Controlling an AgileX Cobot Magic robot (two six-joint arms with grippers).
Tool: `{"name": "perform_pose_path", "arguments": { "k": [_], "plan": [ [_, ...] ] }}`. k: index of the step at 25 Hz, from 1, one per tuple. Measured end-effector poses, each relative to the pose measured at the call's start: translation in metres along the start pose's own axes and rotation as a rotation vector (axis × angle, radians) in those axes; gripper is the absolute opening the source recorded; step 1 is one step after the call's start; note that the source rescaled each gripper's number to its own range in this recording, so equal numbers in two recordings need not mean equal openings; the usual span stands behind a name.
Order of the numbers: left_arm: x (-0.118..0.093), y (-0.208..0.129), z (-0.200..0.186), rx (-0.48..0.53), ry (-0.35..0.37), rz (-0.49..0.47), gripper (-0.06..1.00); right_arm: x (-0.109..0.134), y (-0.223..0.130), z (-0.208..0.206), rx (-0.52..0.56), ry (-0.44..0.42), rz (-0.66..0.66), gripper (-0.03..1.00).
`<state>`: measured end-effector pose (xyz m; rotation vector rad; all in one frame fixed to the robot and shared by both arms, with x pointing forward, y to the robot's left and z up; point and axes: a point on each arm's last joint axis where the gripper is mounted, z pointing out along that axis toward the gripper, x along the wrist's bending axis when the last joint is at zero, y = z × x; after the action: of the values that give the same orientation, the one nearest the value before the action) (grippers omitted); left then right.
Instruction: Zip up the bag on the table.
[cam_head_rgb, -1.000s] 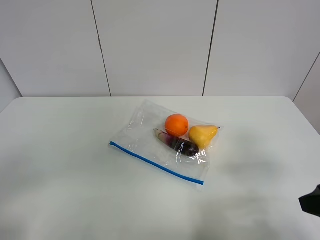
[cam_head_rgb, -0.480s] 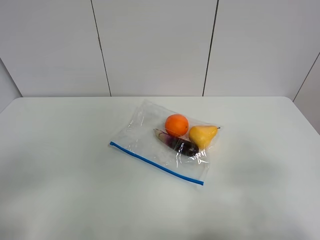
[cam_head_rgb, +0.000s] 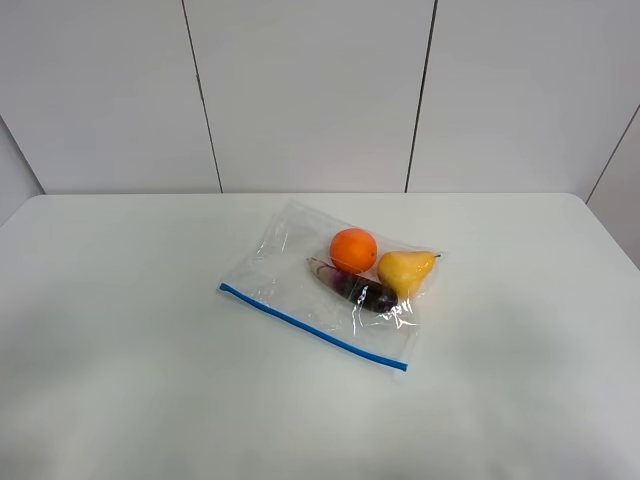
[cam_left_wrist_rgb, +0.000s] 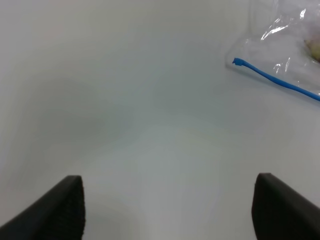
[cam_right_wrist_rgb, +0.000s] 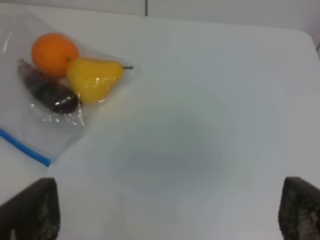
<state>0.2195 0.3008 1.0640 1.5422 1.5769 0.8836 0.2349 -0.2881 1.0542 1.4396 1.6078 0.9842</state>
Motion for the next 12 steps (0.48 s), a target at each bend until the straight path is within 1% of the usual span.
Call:
{"name": "perform_pose_path", "arguments": {
  "k": [3,12],
  "plan": [
    [0.0,0.0,0.0,0.0,0.0,0.0,0.89,0.0008,0.0,-0.0004,-0.003,0.037,-0.006,0.99],
    [0.0,0.0,0.0,0.0,0.0,0.0,0.89,0.0013,0.0001,-0.0004,-0.004,0.045,-0.001,0.99]
  ]
}}
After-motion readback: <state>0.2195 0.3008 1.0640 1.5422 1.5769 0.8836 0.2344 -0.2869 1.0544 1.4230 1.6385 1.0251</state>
